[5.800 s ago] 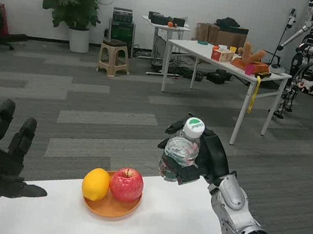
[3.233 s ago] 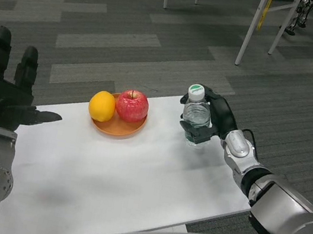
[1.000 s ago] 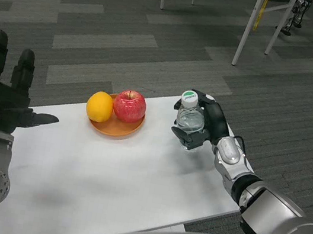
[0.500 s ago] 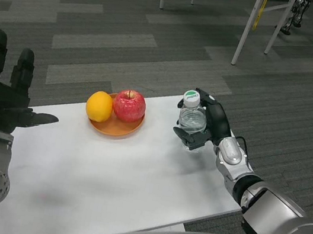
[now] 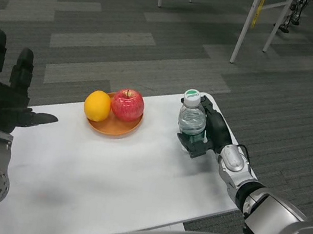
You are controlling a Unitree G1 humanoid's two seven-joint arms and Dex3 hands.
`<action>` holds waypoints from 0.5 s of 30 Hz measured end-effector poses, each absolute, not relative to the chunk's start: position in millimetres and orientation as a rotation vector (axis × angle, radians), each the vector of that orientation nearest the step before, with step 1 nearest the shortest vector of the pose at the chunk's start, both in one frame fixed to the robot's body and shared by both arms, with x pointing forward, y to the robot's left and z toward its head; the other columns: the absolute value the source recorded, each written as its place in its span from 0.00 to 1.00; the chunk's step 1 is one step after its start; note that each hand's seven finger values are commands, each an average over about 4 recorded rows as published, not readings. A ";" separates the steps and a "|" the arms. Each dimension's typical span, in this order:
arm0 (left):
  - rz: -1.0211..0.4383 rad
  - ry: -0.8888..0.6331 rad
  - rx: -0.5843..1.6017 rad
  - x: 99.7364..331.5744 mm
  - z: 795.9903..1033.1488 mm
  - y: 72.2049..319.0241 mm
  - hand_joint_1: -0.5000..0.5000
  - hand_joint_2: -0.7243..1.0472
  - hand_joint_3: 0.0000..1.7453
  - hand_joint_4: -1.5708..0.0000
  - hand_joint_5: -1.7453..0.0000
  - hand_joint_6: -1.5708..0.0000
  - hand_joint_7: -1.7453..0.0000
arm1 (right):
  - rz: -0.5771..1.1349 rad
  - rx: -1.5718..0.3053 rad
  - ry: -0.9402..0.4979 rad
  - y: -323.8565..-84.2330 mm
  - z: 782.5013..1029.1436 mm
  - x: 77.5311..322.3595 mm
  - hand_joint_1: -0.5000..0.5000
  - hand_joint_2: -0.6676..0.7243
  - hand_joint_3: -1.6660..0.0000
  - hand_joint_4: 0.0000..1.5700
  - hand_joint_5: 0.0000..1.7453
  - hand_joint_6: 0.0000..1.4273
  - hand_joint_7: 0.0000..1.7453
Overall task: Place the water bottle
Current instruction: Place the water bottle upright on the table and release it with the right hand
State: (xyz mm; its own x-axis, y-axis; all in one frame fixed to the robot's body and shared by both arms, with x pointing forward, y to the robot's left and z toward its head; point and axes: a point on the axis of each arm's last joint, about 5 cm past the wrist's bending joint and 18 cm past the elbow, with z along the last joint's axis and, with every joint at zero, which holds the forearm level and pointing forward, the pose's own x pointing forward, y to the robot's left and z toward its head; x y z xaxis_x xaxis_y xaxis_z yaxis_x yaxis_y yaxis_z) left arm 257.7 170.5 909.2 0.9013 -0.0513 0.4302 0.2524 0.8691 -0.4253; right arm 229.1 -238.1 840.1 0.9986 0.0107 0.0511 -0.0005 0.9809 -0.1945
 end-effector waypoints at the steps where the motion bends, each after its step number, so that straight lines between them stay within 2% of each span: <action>1: -0.164 -0.422 -0.495 257.7 909.2 170.5 0.00 0.40 0.03 1.00 0.94 1.00 1.00 | 0.007 -0.195 -0.049 -238.3 839.8 228.7 0.12 0.36 0.14 0.10 0.42 0.00 0.42; 6: -0.164 -0.422 -0.495 257.7 909.2 170.5 0.00 0.40 0.05 1.00 0.94 1.00 1.00 | 0.008 -0.189 -0.043 -240.7 838.9 226.7 0.10 0.39 0.14 0.02 0.28 0.00 0.40; 11: -0.164 -0.422 -0.495 257.7 909.2 170.5 0.00 0.40 0.00 1.00 0.94 1.00 1.00 | -0.003 -0.183 -0.041 -242.8 838.5 225.3 0.08 0.41 0.14 0.00 0.28 0.00 0.36; 15: -0.164 -0.422 -0.495 257.7 909.2 170.5 0.00 0.40 0.01 1.00 0.94 1.00 1.00 | -0.013 -0.178 -0.043 -244.4 838.8 225.0 0.08 0.41 0.14 0.00 0.24 0.00 0.36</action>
State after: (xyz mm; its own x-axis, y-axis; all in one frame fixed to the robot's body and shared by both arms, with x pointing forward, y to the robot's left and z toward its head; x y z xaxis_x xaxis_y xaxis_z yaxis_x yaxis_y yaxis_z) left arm 257.7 170.5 909.2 0.9013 -0.0513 0.4301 0.2524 0.8692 -0.4253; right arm 225.0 -244.4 838.8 0.9990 -0.0094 0.0443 0.0171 0.9841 -0.1767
